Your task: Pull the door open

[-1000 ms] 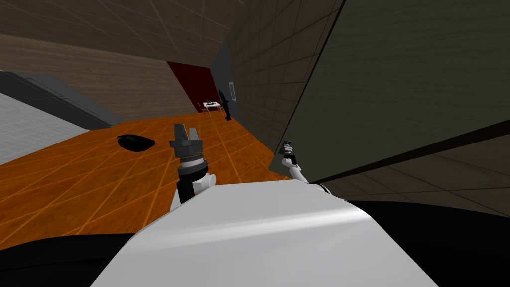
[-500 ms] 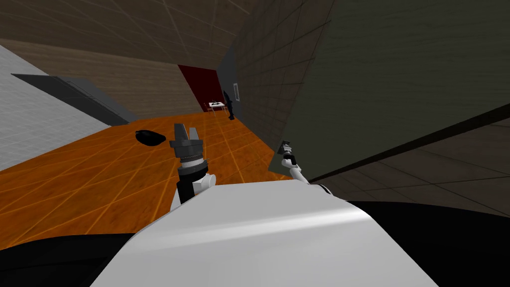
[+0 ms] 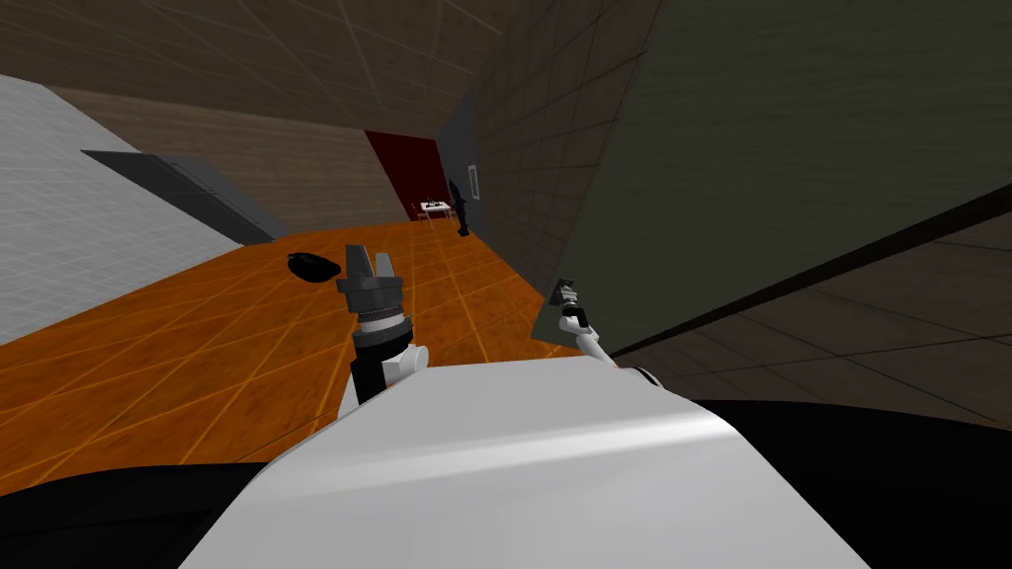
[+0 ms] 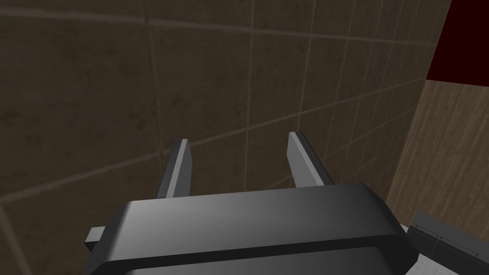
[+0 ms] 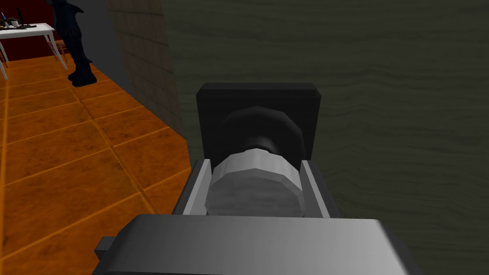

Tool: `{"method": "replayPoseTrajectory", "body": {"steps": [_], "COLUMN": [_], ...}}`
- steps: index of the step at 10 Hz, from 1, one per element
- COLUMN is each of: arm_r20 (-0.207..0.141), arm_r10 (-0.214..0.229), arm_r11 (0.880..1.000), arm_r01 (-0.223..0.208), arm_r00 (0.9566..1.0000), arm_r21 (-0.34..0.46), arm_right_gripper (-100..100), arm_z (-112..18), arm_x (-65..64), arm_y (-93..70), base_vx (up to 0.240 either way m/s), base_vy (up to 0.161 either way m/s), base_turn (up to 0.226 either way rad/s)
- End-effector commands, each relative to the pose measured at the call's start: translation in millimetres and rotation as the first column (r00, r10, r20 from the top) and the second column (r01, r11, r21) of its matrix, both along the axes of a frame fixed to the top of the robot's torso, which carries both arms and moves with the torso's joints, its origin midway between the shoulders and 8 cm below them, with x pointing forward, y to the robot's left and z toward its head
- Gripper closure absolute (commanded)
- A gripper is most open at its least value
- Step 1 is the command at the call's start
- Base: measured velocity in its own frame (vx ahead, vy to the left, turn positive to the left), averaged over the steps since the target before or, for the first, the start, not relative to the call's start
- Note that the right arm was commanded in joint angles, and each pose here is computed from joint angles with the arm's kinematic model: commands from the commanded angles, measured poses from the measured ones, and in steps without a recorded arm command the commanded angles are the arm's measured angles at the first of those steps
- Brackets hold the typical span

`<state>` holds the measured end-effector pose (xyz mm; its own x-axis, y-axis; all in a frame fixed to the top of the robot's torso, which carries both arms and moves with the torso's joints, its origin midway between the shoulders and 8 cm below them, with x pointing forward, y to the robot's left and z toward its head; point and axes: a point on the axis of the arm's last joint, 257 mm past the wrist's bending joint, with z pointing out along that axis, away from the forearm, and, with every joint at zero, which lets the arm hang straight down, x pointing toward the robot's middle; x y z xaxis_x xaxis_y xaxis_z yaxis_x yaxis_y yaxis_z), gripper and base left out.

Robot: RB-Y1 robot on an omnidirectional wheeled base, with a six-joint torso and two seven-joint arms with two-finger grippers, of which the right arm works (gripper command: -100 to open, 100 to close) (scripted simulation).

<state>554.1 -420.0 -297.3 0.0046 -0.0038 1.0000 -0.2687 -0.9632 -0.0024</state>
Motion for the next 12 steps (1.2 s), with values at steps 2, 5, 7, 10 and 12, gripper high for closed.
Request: {"method": "replayPoseTrajectory", "body": {"steps": [2, 5, 7, 10, 12], "arm_r20": [0.011, 0.015, 0.015, 0.012, 0.007], "arm_r10": [0.042, 0.09, 0.124, 0.17, 0.205], "arm_r11": [0.999, 0.996, 0.992, 0.985, 0.979], "arm_r01": [-0.042, -0.09, -0.124, -0.17, -0.205], "arm_r00": [0.9991, 0.9958, 0.9922, 0.9854, 0.9787], "arm_r21": [-0.005, -0.007, -0.006, -0.002, 0.004], "arm_right_gripper": [100, 100, 100, 100, 100], "arm_z": [3.7, 5.1, 5.0, 3.4, 1.3], "arm_x": [-5.0, -11.0, -15.7, -22.8, -28.9], "arm_y": [5.5, 14.0, 20.9, 31.2, 39.8], "base_vx": [-0.139, -0.098, -0.091, -0.098, -0.119], "base_vy": [-0.015, -0.009, -0.014, -0.011, -0.015], "base_turn": [-0.009, -0.008, -0.017, -0.014, -0.018]}}
